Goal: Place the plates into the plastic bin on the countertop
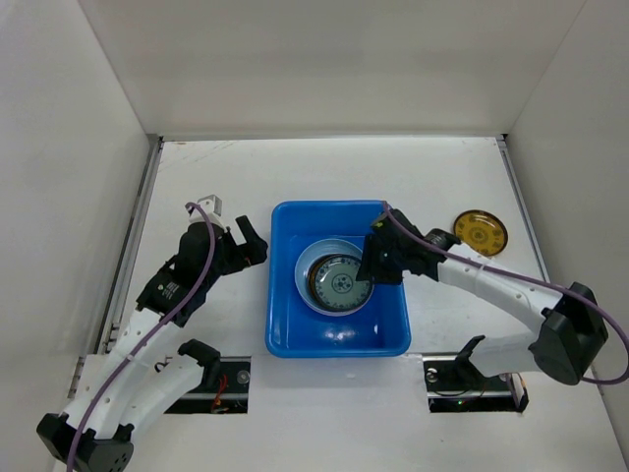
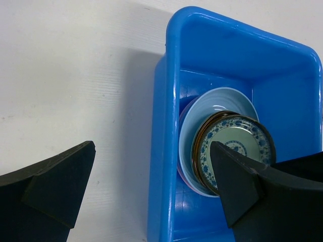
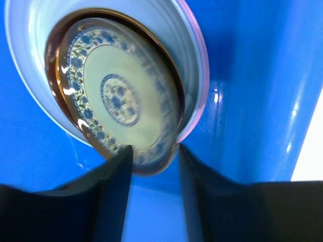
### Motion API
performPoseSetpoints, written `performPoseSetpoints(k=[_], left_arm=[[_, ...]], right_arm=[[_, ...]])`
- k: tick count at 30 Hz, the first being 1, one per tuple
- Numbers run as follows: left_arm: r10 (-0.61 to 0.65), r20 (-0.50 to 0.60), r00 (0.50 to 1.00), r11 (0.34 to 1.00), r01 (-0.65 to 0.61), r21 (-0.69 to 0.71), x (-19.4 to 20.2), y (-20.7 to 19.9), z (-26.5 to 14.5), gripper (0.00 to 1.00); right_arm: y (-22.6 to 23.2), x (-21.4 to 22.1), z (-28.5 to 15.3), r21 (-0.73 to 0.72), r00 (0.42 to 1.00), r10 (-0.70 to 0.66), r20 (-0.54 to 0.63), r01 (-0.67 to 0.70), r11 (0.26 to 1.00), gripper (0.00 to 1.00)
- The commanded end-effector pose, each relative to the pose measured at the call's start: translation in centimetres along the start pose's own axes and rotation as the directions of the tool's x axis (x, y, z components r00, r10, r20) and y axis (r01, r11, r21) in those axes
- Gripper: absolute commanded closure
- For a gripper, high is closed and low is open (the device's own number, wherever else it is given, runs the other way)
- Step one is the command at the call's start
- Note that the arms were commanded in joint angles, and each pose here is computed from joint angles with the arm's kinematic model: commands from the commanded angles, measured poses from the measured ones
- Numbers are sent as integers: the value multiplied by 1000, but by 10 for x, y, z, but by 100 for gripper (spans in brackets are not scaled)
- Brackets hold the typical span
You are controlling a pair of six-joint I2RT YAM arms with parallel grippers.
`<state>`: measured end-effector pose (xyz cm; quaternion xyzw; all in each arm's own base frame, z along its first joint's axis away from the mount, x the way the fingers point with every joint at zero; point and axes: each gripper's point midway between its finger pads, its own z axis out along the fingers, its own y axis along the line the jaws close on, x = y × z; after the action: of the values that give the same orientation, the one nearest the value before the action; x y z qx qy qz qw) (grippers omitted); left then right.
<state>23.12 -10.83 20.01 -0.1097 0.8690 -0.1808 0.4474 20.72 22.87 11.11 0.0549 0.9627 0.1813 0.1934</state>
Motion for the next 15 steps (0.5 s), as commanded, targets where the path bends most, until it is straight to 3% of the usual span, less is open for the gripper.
performPoseSetpoints(k=[1,5,9,12,15], left_arm=[[-6,17,1000,1000,6,12,-3,-2,1,0],[-5,21,1000,1000,5,15,-4,-3,2,0],[-12,13,1000,1000,12,11,0,-1,3,0],[-9,0,1000,1000,9,6,2,-1,4,0],[-2,-6,1000,1000,3,7,4,-1,5,0]], right_arm=[[28,-22,-17,-51,997,-31,74,35,998,44],[42,-36,-44,-48,991,-65,121,72,996,34],[53,-76,-84,-54,967,-24,255,39,998,29],[31,-127,-108,-81,899,135,418,-111,990,27],[-31,-162,-109,-96,780,334,529,-337,937,28]])
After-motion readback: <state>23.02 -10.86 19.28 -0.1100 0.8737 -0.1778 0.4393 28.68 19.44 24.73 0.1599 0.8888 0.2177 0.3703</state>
